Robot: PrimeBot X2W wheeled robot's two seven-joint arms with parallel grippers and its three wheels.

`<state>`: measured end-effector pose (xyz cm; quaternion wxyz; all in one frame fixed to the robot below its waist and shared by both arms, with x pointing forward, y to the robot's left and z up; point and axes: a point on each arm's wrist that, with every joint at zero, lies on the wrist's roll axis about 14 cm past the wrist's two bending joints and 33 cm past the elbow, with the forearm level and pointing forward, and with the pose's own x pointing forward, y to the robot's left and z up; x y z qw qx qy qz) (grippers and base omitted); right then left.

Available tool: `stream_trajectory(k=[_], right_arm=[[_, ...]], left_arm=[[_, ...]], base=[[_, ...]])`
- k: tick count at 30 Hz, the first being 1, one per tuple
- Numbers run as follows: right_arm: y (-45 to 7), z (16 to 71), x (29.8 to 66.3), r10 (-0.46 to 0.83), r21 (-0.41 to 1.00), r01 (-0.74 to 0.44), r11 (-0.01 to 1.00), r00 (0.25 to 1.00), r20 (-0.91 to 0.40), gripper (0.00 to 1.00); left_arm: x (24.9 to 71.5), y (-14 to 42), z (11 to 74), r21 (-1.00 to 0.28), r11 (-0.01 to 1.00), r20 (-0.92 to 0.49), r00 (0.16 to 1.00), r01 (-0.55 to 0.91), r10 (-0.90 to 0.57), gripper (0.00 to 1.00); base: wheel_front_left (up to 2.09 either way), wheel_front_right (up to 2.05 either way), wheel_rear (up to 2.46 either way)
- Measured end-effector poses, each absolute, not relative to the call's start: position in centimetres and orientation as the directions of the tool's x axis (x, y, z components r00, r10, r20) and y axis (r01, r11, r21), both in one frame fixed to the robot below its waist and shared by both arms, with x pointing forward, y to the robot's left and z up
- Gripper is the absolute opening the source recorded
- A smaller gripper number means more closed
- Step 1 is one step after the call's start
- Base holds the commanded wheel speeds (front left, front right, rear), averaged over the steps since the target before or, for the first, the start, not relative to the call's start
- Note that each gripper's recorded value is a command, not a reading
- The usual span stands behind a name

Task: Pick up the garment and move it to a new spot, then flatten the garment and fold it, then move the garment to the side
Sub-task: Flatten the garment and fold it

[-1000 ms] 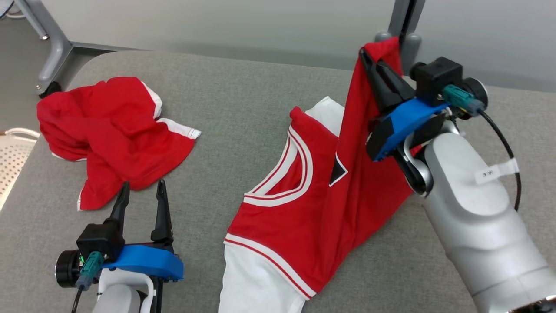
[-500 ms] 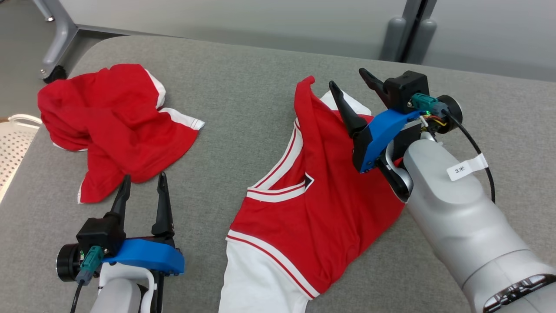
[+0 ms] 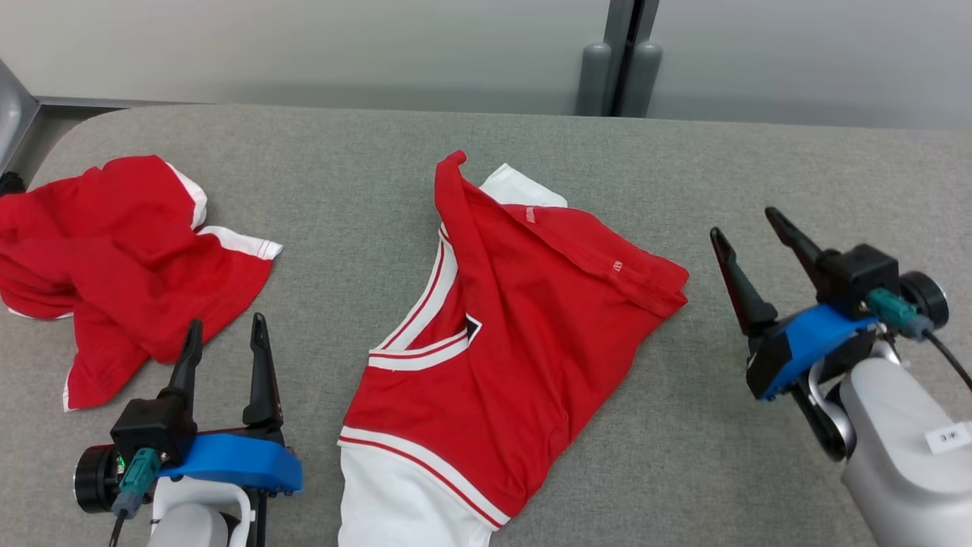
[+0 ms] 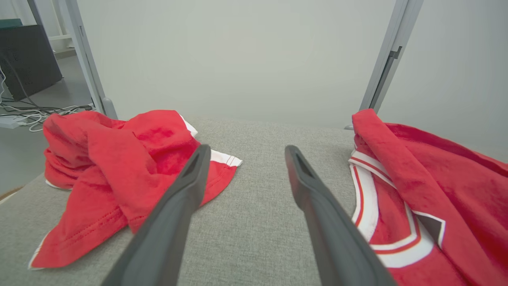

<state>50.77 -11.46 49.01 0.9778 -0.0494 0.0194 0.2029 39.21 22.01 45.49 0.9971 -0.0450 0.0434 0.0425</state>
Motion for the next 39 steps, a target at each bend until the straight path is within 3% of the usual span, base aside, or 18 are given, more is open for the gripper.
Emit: stream_trajectory(k=[11, 25, 26, 27, 29, 39], right_arm=[[-8.6, 47.4, 46.4, 0.49, -0.095, -0.499, 0.862, 0.866, -0.104, 1.0], [-4.9, 42.7, 48.0, 0.558, -0.186, -0.626, 0.758, 0.769, -0.313, 1.0], [-4.8, 42.4, 48.1, 0.56, -0.19, -0.63, 0.753, 0.765, -0.32, 0.75], [-4.6, 42.2, 48.3, 0.56, -0.189, -0.633, 0.751, 0.761, -0.327, 0.43], [-4.4, 41.8, 48.5, 0.564, -0.195, -0.642, 0.742, 0.754, -0.336, 0.0], [-3.9, 43.6, 48.2, 0.568, -0.133, -0.61, 0.781, 0.782, -0.256, 0.0]], left_arm=[[38.8, 21.4, 45.5, -0.087, 0.994, -0.089, 0.994, -0.071, 0.063, 1.0], [37.7, 23.0, 45.1, -0.092, 0.988, -0.107, 0.987, -0.127, 0.117, 1.0], [37.6, 23.2, 45.0, -0.093, 0.987, -0.109, 0.986, -0.133, 0.123, 1.0], [37.6, 23.4, 44.9, -0.093, 0.986, -0.112, 0.985, -0.141, 0.13, 1.0], [37.4, 23.6, 44.9, -0.091, 0.984, -0.115, 0.984, -0.15, 0.14, 1.0], [37.2, 23.2, 45.1, -0.096, 0.986, -0.108, 0.986, -0.138, 0.128, 1.0]], base=[[0.0, 0.0, 0.0], [0.0, 0.0, 0.0], [0.0, 0.0, 0.0], [0.0, 0.0, 0.0], [0.0, 0.0, 0.0], [0.0, 0.0, 0.0]])
